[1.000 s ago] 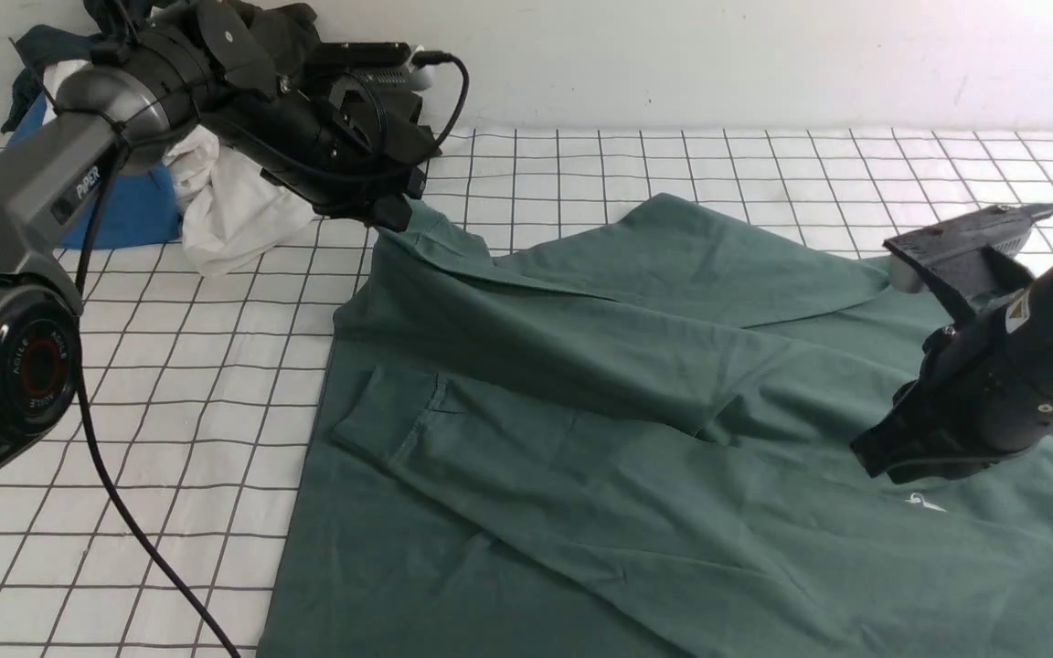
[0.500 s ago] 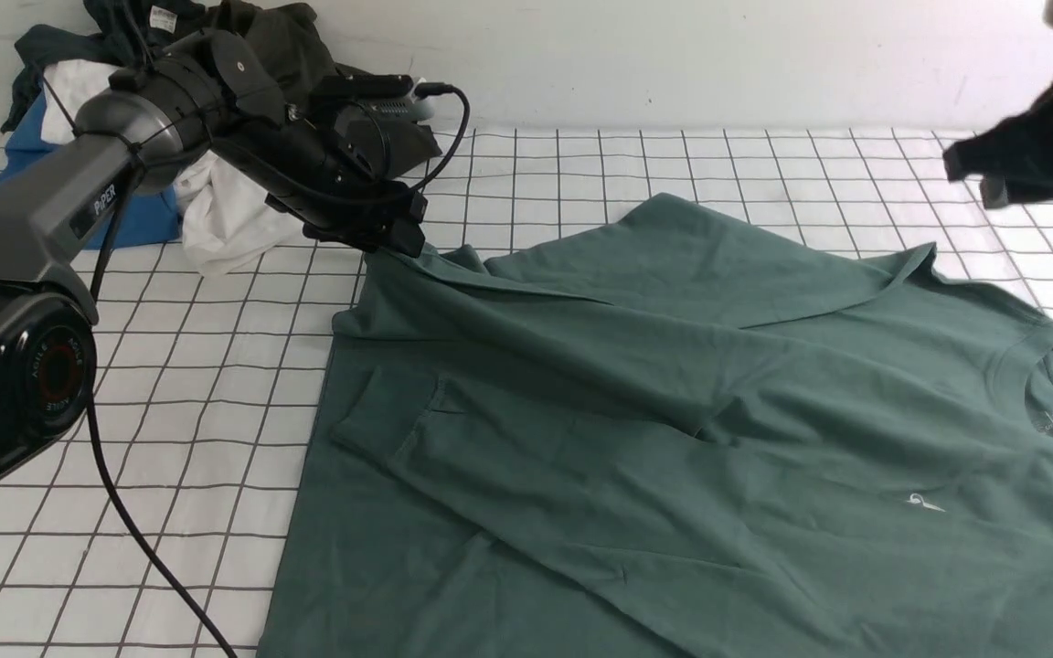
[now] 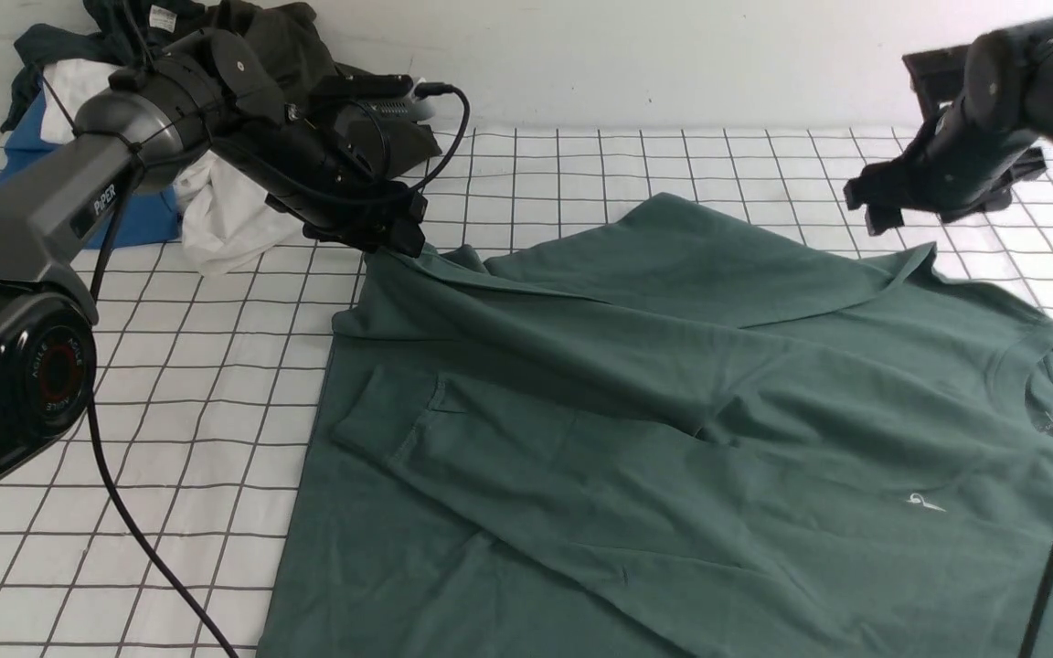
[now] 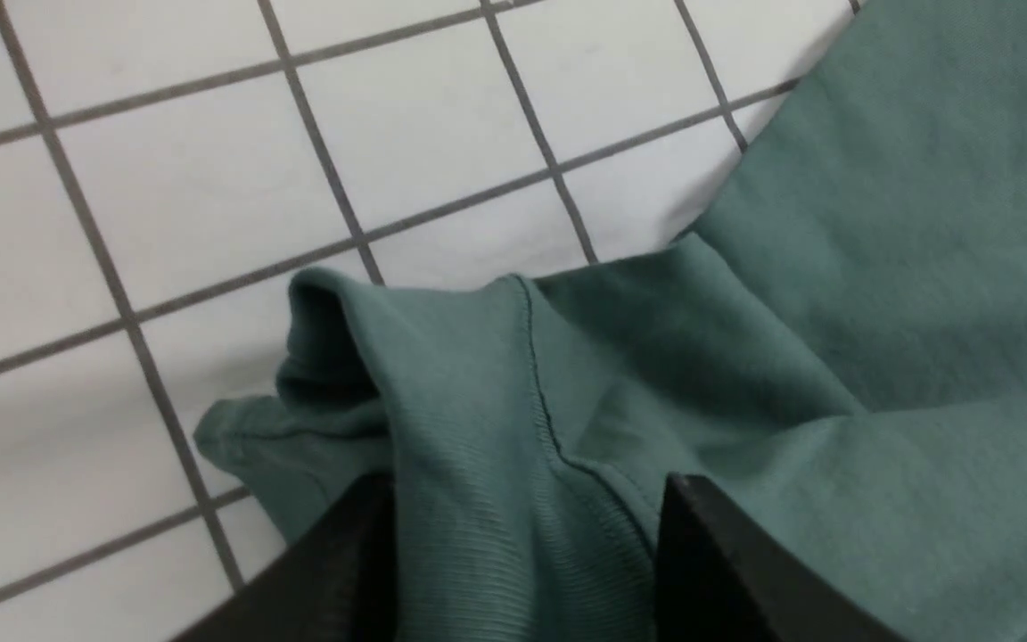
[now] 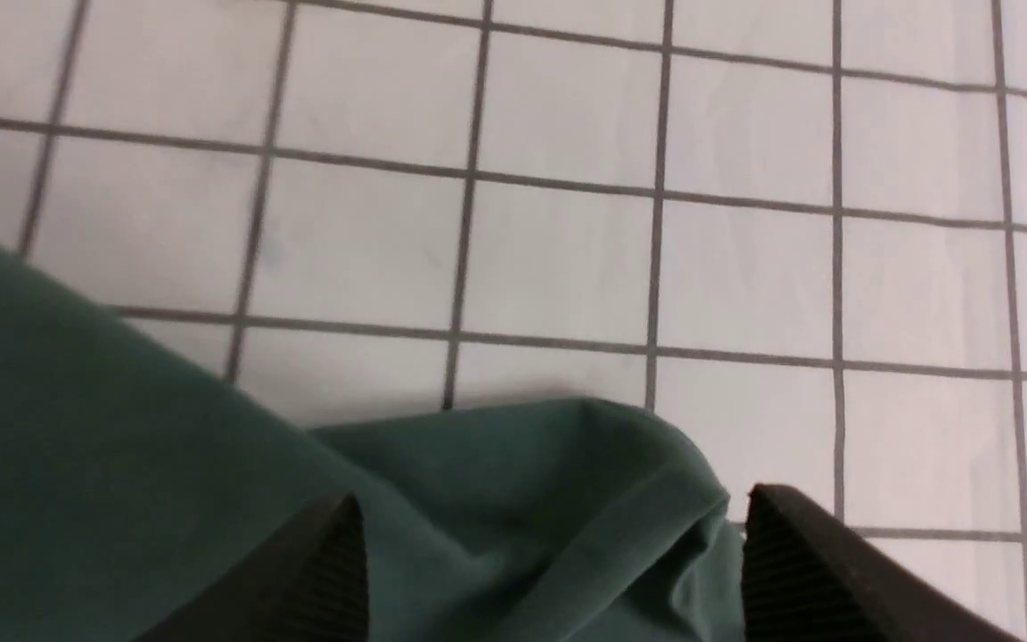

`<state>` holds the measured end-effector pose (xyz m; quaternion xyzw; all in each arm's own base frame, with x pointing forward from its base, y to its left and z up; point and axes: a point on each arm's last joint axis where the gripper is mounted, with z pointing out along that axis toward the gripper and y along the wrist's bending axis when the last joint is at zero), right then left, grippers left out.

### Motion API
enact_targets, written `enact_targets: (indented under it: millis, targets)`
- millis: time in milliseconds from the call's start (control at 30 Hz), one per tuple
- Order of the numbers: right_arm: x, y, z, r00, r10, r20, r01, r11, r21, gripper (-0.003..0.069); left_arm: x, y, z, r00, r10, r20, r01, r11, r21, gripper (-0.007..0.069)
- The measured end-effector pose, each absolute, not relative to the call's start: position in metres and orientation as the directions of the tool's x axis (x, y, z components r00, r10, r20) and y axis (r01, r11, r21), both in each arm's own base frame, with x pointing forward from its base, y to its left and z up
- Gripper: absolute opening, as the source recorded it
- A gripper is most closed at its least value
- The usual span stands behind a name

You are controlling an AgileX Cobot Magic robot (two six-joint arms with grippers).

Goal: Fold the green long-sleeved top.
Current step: Use the left arm to clamp the cuff farthest from it

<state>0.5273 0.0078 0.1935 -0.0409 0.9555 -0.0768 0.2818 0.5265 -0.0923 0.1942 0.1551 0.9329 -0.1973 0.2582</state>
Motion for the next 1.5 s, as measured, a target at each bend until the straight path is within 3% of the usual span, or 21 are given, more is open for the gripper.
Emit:
enact_targets:
  millis: [100, 267, 333, 433, 500, 567, 767, 967, 1133, 1200, 1233, 1267, 1367, 1500]
  targets:
    - [0.535, 0.002, 0.168, -0.854, -0.074, -0.515, 0.02, 0.985, -0.174, 0.0514, 0.527, -0.092, 0.194, -0.819, 0.187, -0.543, 0.391, 0.874, -0.289, 0.0363]
    - [0.538, -0.003, 0.152, -0.864, -0.036, -0.503, 0.055, 0.985, -0.165, 0.0471, 0.527, -0.092, 0.194, -0.819, 0.187, -0.543, 0.391, 0.874, -0.289, 0.0363]
    - [0.539, -0.003, 0.153, -0.86, -0.044, -0.508, 0.054, 0.983, -0.176, 0.0409, 0.527, -0.092, 0.194, -0.819, 0.187, -0.543, 0.391, 0.874, -0.289, 0.0359]
    - [0.54, -0.005, 0.154, -0.855, -0.064, -0.514, 0.048, 0.978, -0.202, 0.0223, 0.527, -0.093, 0.194, -0.819, 0.185, -0.543, 0.391, 0.873, -0.292, 0.0309]
    - [0.54, -0.005, 0.154, -0.855, -0.069, -0.514, 0.046, 0.977, -0.209, 0.0164, 0.527, -0.093, 0.194, -0.819, 0.185, -0.543, 0.391, 0.873, -0.292, 0.0285]
    - [0.54, -0.007, 0.156, -0.851, -0.085, -0.518, 0.042, 0.972, -0.229, 0.0034, 0.527, -0.093, 0.194, -0.816, 0.19, -0.545, 0.396, 0.872, -0.288, 0.0204]
    - [0.545, -0.025, 0.172, -0.829, -0.068, -0.555, 0.091, 0.963, -0.255, 0.0015, 0.527, -0.094, 0.195, -0.803, 0.201, -0.562, 0.417, 0.862, -0.289, 0.0037]
    - [0.547, -0.059, 0.189, -0.802, -0.003, -0.597, 0.174, 0.955, -0.238, 0.0013, 0.531, -0.105, 0.201, -0.77, 0.143, -0.621, 0.421, 0.846, -0.327, 0.0029]
    - [0.544, -0.076, 0.188, -0.8, 0.064, -0.597, 0.219, 0.957, -0.191, 0.0016, 0.536, -0.104, 0.204, -0.732, 0.128, -0.669, 0.42, 0.858, -0.295, 0.0137]
    - [0.543, -0.084, 0.188, -0.799, 0.083, -0.595, 0.233, 0.956, -0.18, 0.0027, 0.538, -0.1, 0.204, -0.716, 0.142, -0.684, 0.428, 0.863, -0.268, 0.0226]
    - [0.542, -0.087, 0.187, -0.8, 0.091, -0.593, 0.24, 0.955, -0.177, 0.0041, 0.539, -0.099, 0.204, -0.71, 0.146, -0.689, 0.43, 0.865, -0.26, 0.0307]
    - [0.542, -0.088, 0.187, -0.8, 0.09, -0.593, 0.239, 0.955, -0.178, 0.0047, 0.539, -0.099, 0.204, -0.708, 0.148, -0.691, 0.431, 0.865, -0.257, 0.032]
    - [0.542, -0.089, 0.187, -0.8, 0.088, -0.593, 0.238, 0.955, -0.179, 0.0122, 0.54, -0.098, 0.205, -0.702, 0.143, -0.698, 0.427, 0.868, -0.252, 0.0498]
    - [0.542, -0.089, 0.189, -0.799, 0.087, -0.595, 0.237, 0.955, -0.179, 0.0223, 0.541, -0.102, 0.206, -0.705, 0.107, -0.701, 0.401, 0.875, -0.27, 0.0587]
